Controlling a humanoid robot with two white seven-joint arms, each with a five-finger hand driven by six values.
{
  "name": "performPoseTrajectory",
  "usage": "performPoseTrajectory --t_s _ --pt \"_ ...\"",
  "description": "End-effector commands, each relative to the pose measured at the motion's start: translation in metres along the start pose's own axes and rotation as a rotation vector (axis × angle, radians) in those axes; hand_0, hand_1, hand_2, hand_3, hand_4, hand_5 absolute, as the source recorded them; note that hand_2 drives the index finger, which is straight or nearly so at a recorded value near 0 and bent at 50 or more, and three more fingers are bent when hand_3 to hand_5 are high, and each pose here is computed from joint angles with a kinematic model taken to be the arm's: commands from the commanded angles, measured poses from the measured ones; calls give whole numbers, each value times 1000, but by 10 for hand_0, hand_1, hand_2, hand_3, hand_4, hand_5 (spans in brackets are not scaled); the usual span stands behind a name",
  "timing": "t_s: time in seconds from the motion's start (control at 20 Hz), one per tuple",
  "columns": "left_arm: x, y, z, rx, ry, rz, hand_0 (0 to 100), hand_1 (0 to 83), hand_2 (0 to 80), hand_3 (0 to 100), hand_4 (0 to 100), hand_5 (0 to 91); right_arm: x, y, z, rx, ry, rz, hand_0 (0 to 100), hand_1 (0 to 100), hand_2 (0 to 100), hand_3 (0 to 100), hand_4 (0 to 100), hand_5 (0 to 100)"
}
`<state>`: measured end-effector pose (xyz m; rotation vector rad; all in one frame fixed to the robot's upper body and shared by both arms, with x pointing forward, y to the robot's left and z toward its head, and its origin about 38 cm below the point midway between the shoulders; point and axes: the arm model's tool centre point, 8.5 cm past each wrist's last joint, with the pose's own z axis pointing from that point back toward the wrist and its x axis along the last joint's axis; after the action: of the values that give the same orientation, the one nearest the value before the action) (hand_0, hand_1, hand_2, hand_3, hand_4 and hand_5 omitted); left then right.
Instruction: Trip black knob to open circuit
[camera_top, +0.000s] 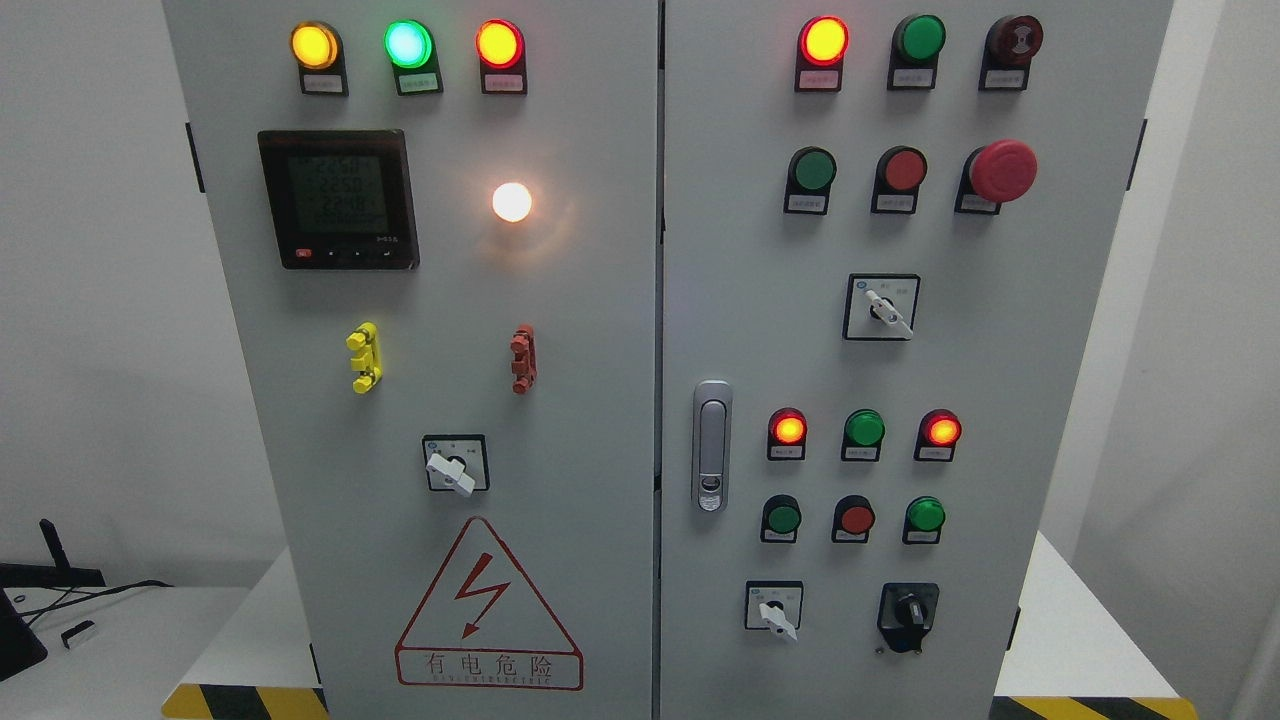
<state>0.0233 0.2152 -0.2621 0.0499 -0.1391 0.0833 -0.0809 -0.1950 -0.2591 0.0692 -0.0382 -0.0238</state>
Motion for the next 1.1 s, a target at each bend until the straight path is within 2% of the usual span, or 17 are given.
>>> performPoseTrajectory --t_s 0.0,0.2,0.35,0.4,0.5,0.65,0.75,0.9,1.05 --pt "0 0 0 -4 -2 -30 120 389 0 0 0 0 11 3 1 12 -90 55 58 159 96 222 146 146" --pt "0 -1 0 -5 -2 -30 120 389 0 0 0 0 27 -3 4 2 -165 56 57 179 122 258 173 166" --pt "0 0 0 -4 -2 -30 120 389 0 0 0 0 32 -12 20 35 -277 43 56 185 130 272 186 179" --pt "0 -1 0 -5 -2 -30 120 389 0 0 0 0 37 -20 30 32 -329 40 57 186 131 278 191 185" --pt "0 0 0 -4 -2 -30 120 389 0 0 0 0 47 -19 53 55 -437 50 59 190 134 294 209 198" --pt "0 0 0 -4 -2 -30 120 389 0 0 0 0 55 -39 97 28 -596 116 63 196 154 317 233 220" --pt "0 -1 0 -5 -2 -30 120 389 0 0 0 0 67 -39 124 33 -729 143 68 204 186 348 272 241" --pt "0 0 0 -4 -2 -30 120 389 0 0 0 0 95 -39 167 20 -911 148 66 272 272 530 493 378" --pt "0 0 0 -4 -2 -30 120 389 0 0 0 0 130 -45 214 18 -1083 84 68 338 321 588 546 429"
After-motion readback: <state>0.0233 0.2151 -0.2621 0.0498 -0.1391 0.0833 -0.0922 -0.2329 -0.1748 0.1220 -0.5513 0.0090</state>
